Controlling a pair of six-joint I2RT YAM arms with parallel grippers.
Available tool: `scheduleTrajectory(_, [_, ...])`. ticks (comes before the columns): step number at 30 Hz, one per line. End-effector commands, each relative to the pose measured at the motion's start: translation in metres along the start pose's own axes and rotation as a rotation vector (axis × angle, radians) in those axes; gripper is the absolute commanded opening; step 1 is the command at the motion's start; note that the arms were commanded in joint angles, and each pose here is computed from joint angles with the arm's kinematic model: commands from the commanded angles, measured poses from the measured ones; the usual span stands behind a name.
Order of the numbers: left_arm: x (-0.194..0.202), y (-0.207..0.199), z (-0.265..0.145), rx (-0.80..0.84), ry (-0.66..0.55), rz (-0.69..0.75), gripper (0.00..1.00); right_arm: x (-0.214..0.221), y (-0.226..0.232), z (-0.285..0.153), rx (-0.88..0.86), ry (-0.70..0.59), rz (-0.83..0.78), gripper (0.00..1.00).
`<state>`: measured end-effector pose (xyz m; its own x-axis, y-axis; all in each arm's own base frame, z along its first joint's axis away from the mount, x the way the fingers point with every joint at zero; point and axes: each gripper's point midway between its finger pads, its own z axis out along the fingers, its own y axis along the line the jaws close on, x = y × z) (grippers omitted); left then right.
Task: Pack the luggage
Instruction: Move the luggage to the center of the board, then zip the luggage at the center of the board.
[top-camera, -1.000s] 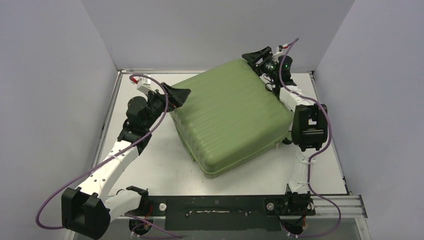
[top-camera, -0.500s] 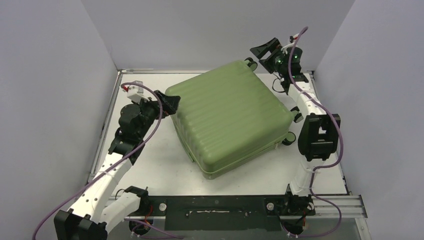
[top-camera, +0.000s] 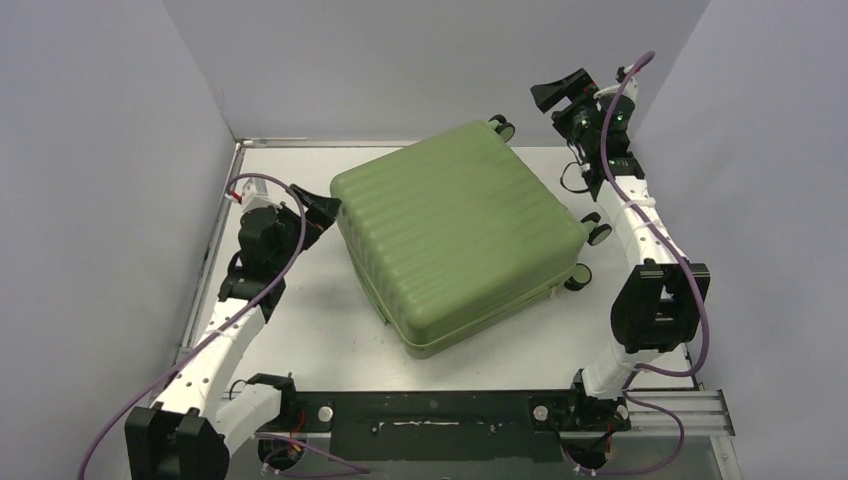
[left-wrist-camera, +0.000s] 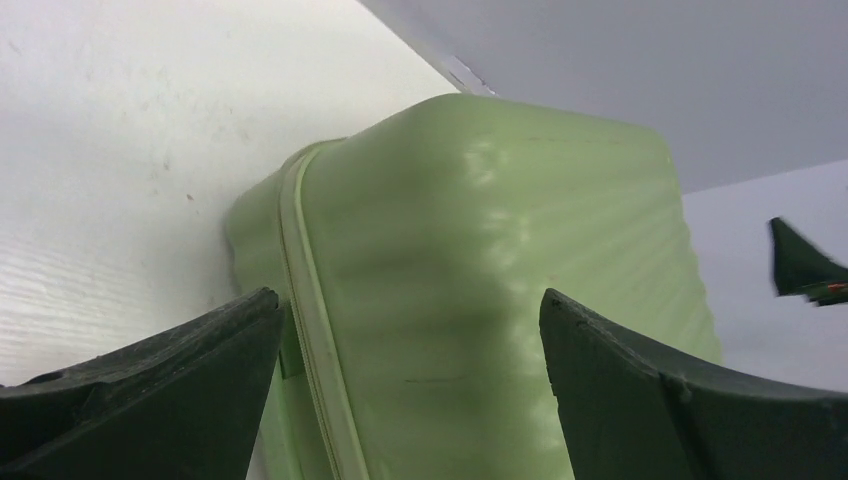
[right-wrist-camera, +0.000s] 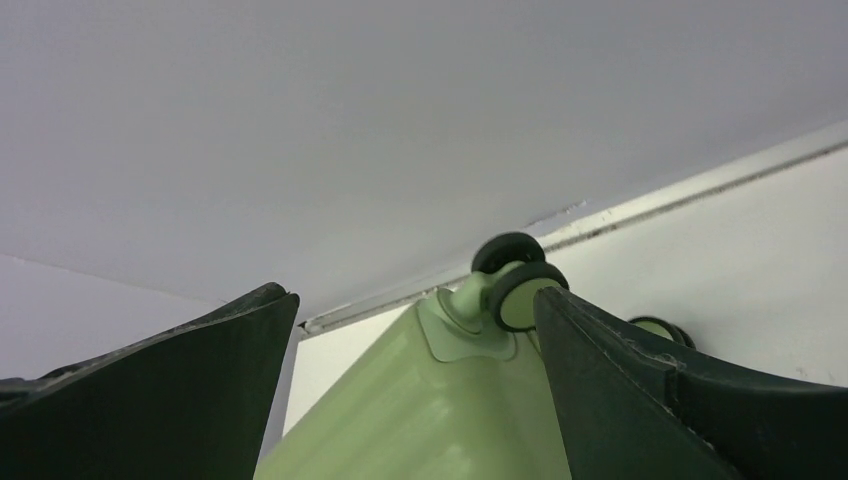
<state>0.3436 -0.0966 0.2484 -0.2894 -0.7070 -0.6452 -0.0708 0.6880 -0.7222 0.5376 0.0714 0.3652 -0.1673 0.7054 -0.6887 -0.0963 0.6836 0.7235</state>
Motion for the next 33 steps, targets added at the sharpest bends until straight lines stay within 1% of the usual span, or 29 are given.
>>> scheduleTrajectory(1, [0.016, -0.011, 0.014, 0.131, 0.11, -0.271, 0.97, 0.006, -0.013, 0.005, -0.016, 0.009, 0.065, 0.93])
scheduleTrajectory(3, [0.017, -0.015, 0.017, 0.179, 0.114, -0.311, 0.97, 0.011, -0.011, 0.009, -0.037, 0.029, 0.08, 0.94])
scheduleTrajectory(6, [0.018, -0.016, 0.021, 0.223, 0.11, -0.328, 0.97, 0.008, -0.024, 0.014, -0.03, 0.041, 0.098, 0.96])
scheduleTrajectory(8, [0.022, -0.008, 0.024, 0.243, 0.088, -0.349, 0.97, 0.013, -0.03, 0.021, -0.026, 0.062, 0.114, 0.96])
scheduleTrajectory(10, [0.025, 0.0, 0.026, 0.279, 0.062, -0.41, 0.97, 0.016, -0.034, 0.026, -0.027, 0.072, 0.132, 0.97])
scheduleTrajectory(12, [0.034, 0.008, 0.03, 0.299, 0.063, -0.46, 0.97, 0.019, -0.037, 0.029, -0.025, 0.077, 0.144, 0.97])
scheduleTrajectory(16, [0.045, 0.007, 0.039, 0.333, 0.109, -0.457, 0.97, 0.027, -0.043, 0.037, -0.018, 0.108, 0.143, 0.97])
scheduleTrajectory(22, [0.053, 0.013, 0.043, 0.341, 0.121, -0.447, 0.97, 0.036, -0.05, 0.038, -0.007, 0.139, 0.124, 0.97])
scheduleTrajectory(26, [0.049, 0.002, 0.038, 0.402, 0.121, -0.444, 0.97, 0.037, -0.047, 0.036, -0.015, 0.144, 0.127, 0.96])
scheduleTrajectory(29, [0.039, -0.008, 0.029, 0.413, 0.114, -0.36, 0.97, 0.017, -0.034, 0.027, -0.018, 0.097, 0.096, 0.96])
scheduleTrajectory(31, [0.027, -0.009, 0.021, 0.365, 0.09, -0.249, 0.97, -0.005, -0.024, 0.016, 0.009, 0.038, 0.05, 0.96])
scheduleTrajectory(33, [0.018, -0.006, 0.01, 0.282, 0.067, -0.116, 0.97, -0.025, -0.012, 0.005, 0.029, -0.018, 0.013, 0.97])
